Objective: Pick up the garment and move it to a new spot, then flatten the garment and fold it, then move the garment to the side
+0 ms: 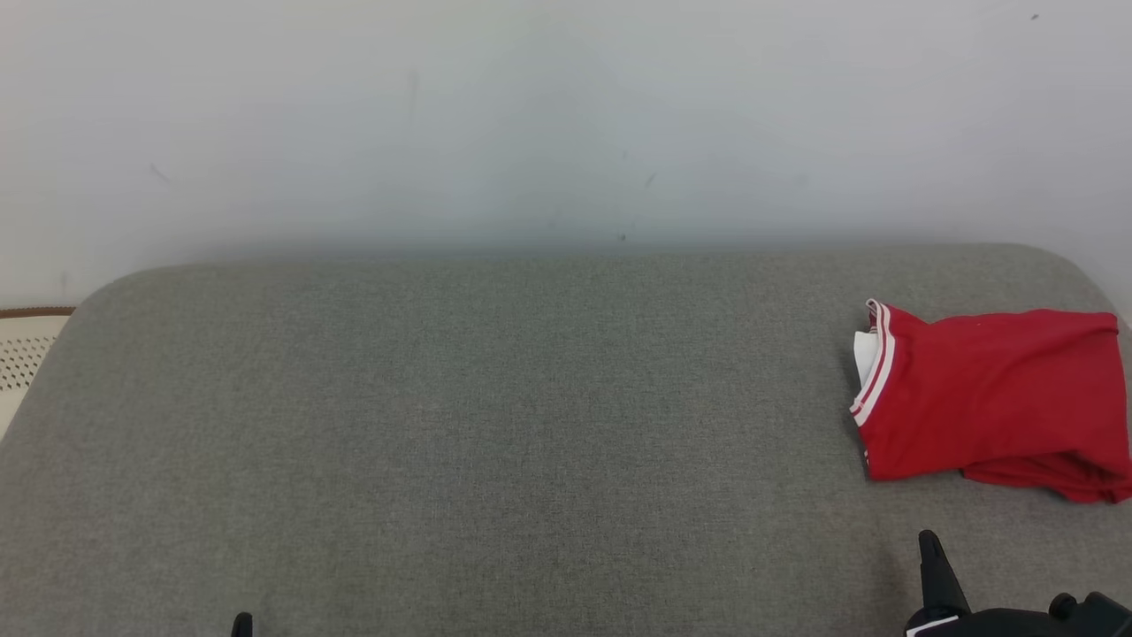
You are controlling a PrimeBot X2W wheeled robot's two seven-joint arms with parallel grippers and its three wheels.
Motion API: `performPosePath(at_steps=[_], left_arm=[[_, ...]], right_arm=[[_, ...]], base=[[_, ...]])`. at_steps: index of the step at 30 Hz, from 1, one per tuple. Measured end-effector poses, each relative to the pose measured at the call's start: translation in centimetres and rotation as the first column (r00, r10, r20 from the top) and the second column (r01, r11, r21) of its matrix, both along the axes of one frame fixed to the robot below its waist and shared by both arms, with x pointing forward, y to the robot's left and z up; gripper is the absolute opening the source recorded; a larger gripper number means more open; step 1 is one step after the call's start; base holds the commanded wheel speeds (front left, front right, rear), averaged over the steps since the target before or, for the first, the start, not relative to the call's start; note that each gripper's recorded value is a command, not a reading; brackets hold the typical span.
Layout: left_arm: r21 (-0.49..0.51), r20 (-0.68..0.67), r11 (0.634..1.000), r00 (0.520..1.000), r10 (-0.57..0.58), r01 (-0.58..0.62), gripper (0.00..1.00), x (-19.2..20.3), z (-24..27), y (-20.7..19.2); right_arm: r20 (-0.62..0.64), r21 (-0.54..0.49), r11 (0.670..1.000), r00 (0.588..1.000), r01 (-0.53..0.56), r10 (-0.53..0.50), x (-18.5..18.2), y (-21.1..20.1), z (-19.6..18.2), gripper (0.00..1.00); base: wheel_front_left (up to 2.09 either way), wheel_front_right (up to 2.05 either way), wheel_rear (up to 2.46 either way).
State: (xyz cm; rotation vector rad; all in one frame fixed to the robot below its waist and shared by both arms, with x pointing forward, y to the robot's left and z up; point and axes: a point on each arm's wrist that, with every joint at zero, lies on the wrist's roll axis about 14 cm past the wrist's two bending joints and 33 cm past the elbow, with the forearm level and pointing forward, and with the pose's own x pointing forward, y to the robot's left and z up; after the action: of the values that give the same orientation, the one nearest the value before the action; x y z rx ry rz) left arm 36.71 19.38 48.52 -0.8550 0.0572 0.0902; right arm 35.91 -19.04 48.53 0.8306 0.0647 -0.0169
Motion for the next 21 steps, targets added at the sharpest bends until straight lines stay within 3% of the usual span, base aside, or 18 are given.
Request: performPosePath(at_steps=[21], left_arm=[[-0.245,0.024,0.97,1.0,-0.002,0.007,0.0,0.8,0.64,-0.03]], right_arm=[[0.002,0.247,0.969,1.0,0.025,-0.026,0.97,-0.47,0.65,0.0]], base=[[0.0,0.0,0.0]])
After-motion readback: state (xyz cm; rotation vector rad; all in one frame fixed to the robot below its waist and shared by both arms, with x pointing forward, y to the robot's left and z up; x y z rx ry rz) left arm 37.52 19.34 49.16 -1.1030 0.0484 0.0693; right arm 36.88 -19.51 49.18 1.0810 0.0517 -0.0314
